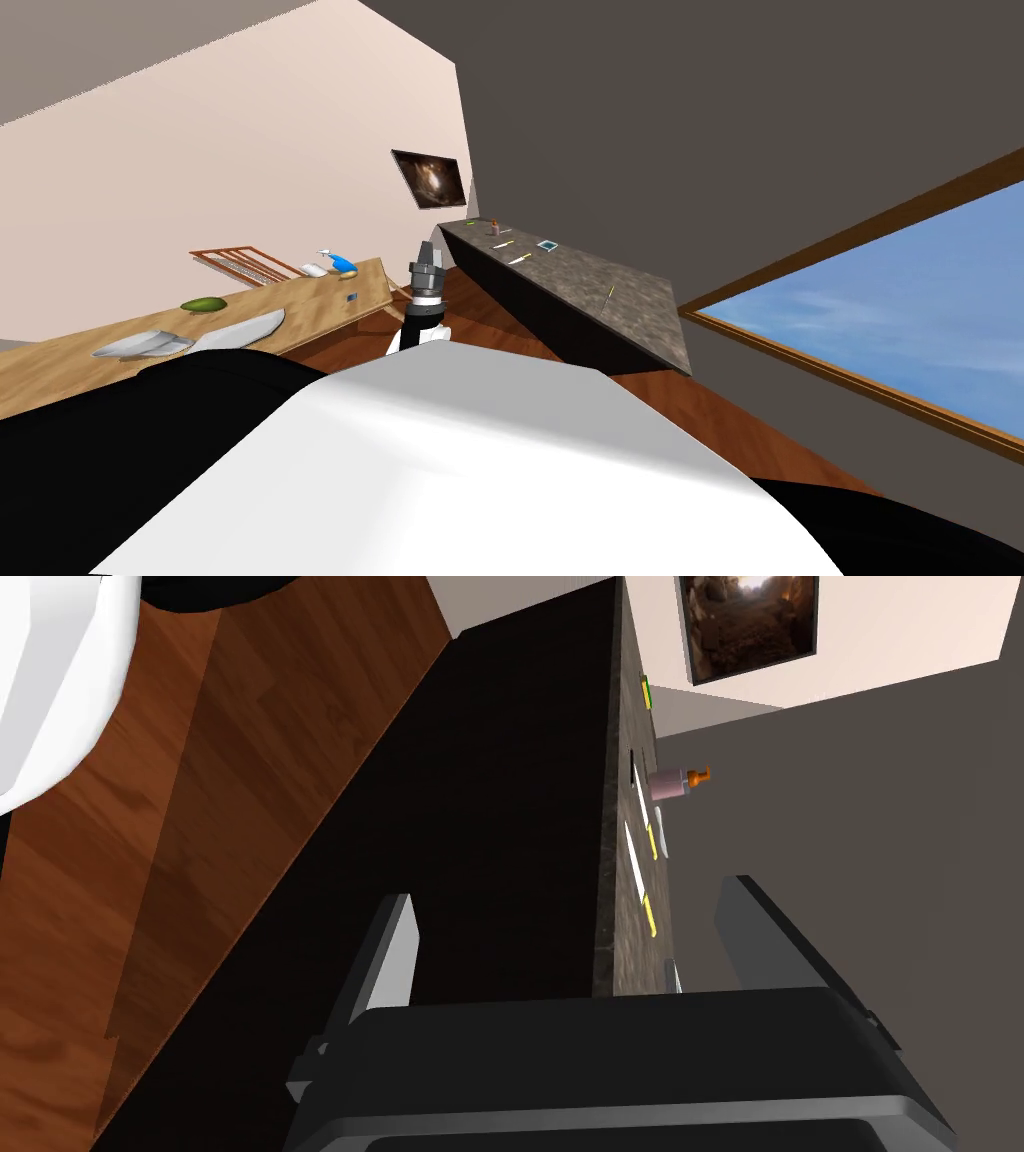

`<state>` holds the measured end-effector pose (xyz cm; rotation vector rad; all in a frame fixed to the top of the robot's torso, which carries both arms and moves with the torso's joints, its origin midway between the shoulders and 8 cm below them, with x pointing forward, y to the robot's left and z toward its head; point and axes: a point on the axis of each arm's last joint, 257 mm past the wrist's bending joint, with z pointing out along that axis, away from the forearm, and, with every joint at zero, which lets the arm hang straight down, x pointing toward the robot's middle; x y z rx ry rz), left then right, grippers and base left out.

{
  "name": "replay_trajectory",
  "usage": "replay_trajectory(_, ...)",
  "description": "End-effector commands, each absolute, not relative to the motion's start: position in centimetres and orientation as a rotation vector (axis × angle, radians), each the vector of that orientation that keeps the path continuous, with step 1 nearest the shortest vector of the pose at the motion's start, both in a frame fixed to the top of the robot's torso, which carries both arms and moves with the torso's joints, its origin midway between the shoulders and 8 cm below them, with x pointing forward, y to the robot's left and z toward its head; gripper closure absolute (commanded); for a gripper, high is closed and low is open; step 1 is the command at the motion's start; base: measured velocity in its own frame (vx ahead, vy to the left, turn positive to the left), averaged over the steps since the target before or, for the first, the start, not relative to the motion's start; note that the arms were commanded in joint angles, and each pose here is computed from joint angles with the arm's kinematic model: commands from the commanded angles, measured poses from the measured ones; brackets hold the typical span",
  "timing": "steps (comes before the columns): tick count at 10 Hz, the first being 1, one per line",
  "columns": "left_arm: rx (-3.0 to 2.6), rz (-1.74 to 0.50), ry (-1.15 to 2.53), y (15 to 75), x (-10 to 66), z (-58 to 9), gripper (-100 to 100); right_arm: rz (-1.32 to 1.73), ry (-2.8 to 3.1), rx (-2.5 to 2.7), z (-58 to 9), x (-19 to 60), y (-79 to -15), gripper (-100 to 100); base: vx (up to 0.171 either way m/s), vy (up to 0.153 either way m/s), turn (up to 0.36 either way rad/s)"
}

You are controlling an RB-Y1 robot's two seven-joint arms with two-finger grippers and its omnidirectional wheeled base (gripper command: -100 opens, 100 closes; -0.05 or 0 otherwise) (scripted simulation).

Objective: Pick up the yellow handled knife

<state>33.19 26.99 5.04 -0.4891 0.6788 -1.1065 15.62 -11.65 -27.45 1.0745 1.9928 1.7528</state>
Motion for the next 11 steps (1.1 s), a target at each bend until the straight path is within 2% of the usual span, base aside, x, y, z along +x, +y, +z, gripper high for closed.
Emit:
replay_trajectory(1, -0.489, -1.107, 0.679, 27.0, 33.2, 5.0, 0, 1.710, 2.073, 1.103, -28.8, 14.0, -12.5, -100, 0.014, 0.084, 0.112)
replay_trajectory(2, -0.489, -1.106, 0.679, 27.0, 33.2, 5.0, 0, 1.695, 2.095, 1.093, -29.0, 13.7, -12.9, -100, 0.016, 0.037, -0.061)
replay_trajectory(6, -0.489, -1.106, 0.679, 27.0, 33.2, 5.0, 0, 1.524, 2.318, 1.241, -33.8, 8.5, -16.8, -100, 0.021, 0.064, 0.164)
replay_trajectory(11, -0.489, -1.106, 0.679, 27.0, 33.2, 5.0, 0, 1.351, 2.476, 1.276, -35.8, 5.4, -21.4, -100, 0.036, 0.045, 0.100)
